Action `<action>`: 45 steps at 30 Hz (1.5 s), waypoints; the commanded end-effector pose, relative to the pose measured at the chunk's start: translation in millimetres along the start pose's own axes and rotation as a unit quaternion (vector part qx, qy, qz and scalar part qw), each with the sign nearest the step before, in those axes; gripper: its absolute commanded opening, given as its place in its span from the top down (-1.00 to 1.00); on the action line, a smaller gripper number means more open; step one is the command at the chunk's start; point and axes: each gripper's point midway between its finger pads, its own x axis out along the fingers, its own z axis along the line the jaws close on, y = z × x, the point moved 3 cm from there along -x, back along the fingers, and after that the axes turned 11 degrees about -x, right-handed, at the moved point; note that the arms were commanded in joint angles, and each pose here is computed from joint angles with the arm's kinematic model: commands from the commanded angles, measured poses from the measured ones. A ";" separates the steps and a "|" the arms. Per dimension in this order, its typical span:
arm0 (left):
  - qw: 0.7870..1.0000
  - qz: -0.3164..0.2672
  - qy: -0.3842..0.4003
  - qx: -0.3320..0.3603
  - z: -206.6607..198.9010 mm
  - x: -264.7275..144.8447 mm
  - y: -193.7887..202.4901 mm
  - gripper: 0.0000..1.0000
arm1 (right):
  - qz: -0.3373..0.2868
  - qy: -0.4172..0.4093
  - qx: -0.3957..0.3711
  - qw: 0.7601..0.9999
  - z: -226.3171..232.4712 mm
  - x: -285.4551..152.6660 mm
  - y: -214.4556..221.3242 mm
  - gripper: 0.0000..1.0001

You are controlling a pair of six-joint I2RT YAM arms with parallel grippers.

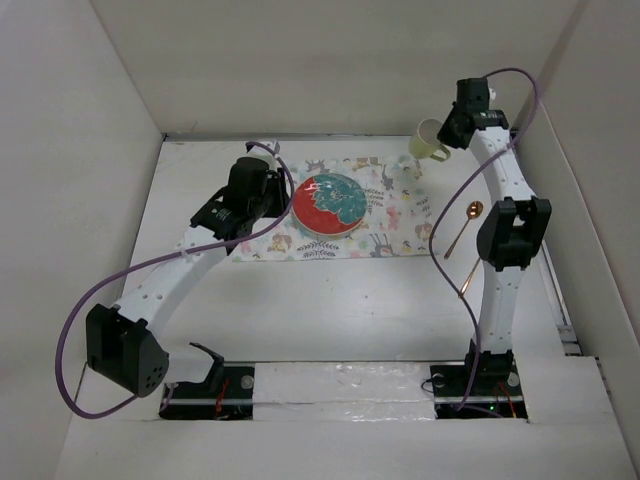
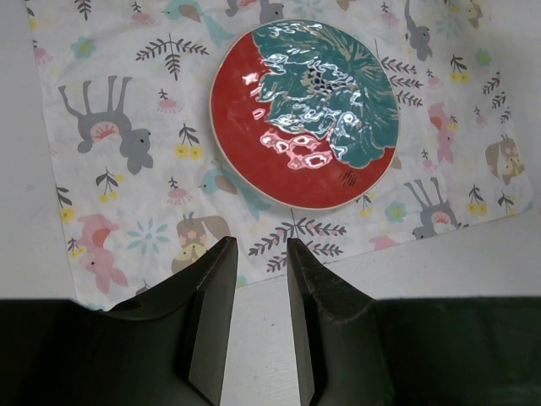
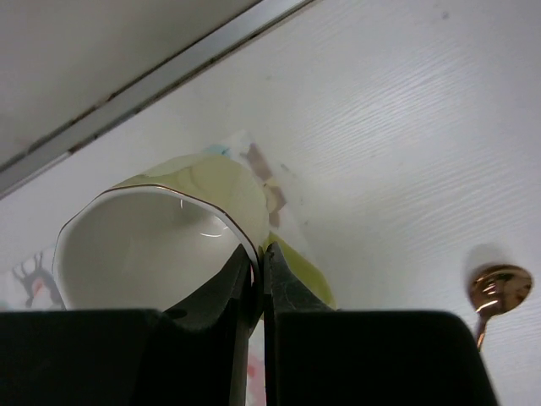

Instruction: Set the dinner table for one person

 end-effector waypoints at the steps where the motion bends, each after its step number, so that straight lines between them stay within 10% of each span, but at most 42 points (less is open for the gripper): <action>1: 0.999 -0.030 0.021 -0.005 -10.6 -11.3 -19.1 0.45 | -0.035 -0.058 -0.018 0.998 44.8 -20.6 -16.9 1.00; 20: 0.999 -0.023 0.022 -0.017 -5.7 -17.8 -7.9 0.44 | 0.022 -0.019 -0.042 0.999 61.6 22.7 32.4 1.00; 28: 0.999 -0.022 0.029 -0.012 -7.7 -20.4 -8.4 0.44 | -0.020 -0.065 0.001 0.998 67.5 -14.8 -11.0 -0.09; 31: 0.999 -0.016 0.034 -0.008 -9.2 -18.0 -6.7 0.43 | -0.056 -0.080 0.030 0.995 49.8 -47.0 -42.1 -0.15; 34: 0.999 -0.009 0.046 -0.007 -12.7 -16.4 -4.4 0.43 | -0.081 -0.074 0.053 0.993 25.3 -83.5 -51.2 0.01; 37: 0.998 0.000 0.062 -0.007 -16.2 -16.6 0.2 0.43 | -0.088 -0.038 0.082 0.992 -13.6 -106.0 -25.1 0.93; 45: 0.998 0.010 0.058 0.019 -18.8 -23.5 23.2 0.43 | 0.050 0.047 0.096 0.993 -88.5 -90.8 125.5 0.94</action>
